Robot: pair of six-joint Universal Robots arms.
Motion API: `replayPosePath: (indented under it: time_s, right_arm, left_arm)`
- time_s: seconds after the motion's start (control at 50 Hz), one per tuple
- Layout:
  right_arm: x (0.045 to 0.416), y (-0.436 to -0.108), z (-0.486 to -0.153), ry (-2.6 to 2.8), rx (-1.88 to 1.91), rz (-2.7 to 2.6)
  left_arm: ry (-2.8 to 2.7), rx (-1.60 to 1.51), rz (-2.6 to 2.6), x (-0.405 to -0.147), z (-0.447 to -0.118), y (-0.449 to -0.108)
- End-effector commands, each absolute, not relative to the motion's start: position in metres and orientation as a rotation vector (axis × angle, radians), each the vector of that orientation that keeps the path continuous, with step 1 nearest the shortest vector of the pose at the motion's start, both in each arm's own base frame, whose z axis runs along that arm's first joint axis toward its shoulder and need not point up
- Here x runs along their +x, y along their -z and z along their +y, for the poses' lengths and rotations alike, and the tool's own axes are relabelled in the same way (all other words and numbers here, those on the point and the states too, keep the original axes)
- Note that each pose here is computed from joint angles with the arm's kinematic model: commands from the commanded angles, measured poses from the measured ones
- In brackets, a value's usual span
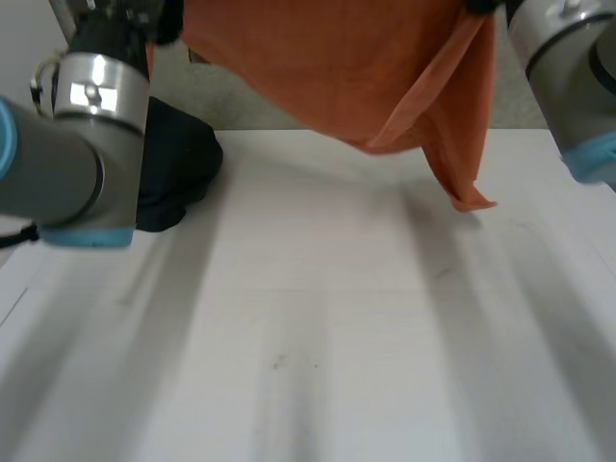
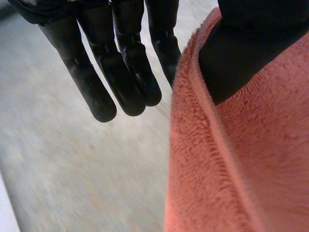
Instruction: Fold the laundry.
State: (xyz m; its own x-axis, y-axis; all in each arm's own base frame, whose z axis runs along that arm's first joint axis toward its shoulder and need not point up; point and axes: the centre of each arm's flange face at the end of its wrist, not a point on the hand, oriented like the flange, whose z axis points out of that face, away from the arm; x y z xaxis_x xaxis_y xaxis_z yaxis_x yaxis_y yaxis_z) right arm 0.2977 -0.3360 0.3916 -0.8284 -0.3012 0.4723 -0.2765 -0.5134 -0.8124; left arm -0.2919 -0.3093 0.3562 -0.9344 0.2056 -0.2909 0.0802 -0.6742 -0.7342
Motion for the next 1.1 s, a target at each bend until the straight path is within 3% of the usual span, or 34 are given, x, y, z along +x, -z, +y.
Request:
replayPosePath:
  time_s: [0.02,0.04,0.12,0.22,0.32,0.48,0.68,0.76,0.86,1.02,1.1]
  right_arm:
    - [0.293,-0.314,-0.289,1.905,-1.403,1.899]
    - [0.29,-0.305,-0.283,1.834,-1.463,1.937]
    - [0.277,-0.262,-0.257,1.492,-1.762,2.073]
    - [0.273,-0.238,-0.254,1.376,-1.877,2.127]
    - [0.284,-0.244,-0.282,1.685,-1.622,2.113]
    - [0.287,-0.247,-0.301,1.781,-1.14,2.115]
    - [0.262,-0.249,-0.309,1.745,-0.873,2.191]
    - [0.25,-0.264,-0.327,1.862,-0.836,2.165]
    - [0.234,-0.291,-0.35,2.04,-0.762,2.117]
    - [0.231,-0.325,-0.343,2.158,-0.749,2.022]
    - [0.23,-0.351,-0.336,2.252,-0.737,1.917]
  left_arm:
    - [-2.433,-0.765,-1.716,-0.278,-0.274,-0.274]
    - [-2.336,-0.818,-1.828,-0.275,-0.266,-0.251]
    - [-2.162,-0.895,-1.999,-0.269,-0.25,-0.216]
    - [-2.095,-0.921,-2.051,-0.268,-0.243,-0.206]
    - [-2.172,-0.886,-1.979,-0.269,-0.244,-0.229]
    - [-2.368,-0.801,-1.705,-0.274,-0.227,-0.302]
    - [-2.392,-0.802,-1.595,-0.285,-0.212,-0.324]
    - [-2.395,-0.797,-1.576,-0.286,-0.207,-0.329]
    - [-2.482,-0.722,-1.481,-0.275,-0.192,-0.36]
    - [-2.532,-0.621,-1.356,-0.259,-0.167,-0.395]
    - [-2.507,-0.622,-1.383,-0.257,-0.166,-0.393]
